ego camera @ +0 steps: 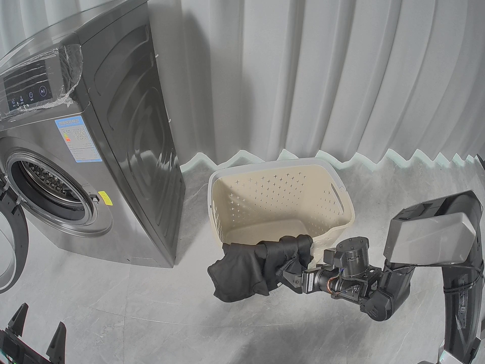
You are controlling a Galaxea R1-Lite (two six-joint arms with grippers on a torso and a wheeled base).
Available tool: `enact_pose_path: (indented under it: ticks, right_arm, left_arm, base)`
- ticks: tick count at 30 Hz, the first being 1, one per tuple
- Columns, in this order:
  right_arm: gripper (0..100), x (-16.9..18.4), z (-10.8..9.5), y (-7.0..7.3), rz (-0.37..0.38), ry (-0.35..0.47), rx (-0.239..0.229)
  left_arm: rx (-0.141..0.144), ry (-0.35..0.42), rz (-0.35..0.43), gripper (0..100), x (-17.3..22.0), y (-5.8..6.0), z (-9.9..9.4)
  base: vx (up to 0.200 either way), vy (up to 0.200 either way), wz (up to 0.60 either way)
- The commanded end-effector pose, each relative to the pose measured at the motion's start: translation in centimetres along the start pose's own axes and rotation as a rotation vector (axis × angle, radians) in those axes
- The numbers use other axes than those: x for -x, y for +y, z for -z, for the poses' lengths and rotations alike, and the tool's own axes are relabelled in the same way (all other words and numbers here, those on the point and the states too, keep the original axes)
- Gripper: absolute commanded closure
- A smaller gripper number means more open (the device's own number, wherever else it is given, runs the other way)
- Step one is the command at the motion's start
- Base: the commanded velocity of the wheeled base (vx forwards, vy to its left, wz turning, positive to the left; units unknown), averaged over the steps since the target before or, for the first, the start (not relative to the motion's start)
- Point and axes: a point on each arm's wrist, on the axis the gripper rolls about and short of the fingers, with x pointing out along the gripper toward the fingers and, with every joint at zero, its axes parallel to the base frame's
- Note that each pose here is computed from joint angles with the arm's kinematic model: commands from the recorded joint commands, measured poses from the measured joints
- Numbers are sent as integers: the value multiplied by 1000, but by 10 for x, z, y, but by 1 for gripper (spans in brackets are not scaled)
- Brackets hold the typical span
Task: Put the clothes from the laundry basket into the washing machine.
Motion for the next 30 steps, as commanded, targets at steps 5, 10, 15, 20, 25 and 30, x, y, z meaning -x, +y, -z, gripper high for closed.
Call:
enact_pose_path:
  ticks: [5, 10, 15, 20, 25, 30]
  right_arm:
    - [0, -36, -14, -8, 29, 9, 14]
    - [0, -56, -22, -5, 30, 17, 21]
    - [0, -66, -26, -3, 34, 13, 22]
    - [0, -74, -24, -5, 36, 12, 22]
    - [100, -78, -28, -4, 34, -8, 21]
    - [100, -80, -27, -4, 30, -17, 20]
  left_arm:
    - [0, -2, 0, 0, 0, 0, 4]
    - [2, -2, 0, 0, 0, 0, 4]
    - [2, -2, 0, 0, 0, 0, 4]
    - [2, -2, 0, 0, 0, 0, 4]
    - [2, -2, 0, 0, 0, 0, 4]
    - [2, -2, 0, 0, 0, 0, 4]
  base:
    - [0, 0, 0]
    - [0, 0, 0]
    - [0, 0, 0]
    - [0, 0, 0]
    - [0, 0, 0]
    - [0, 0, 0]
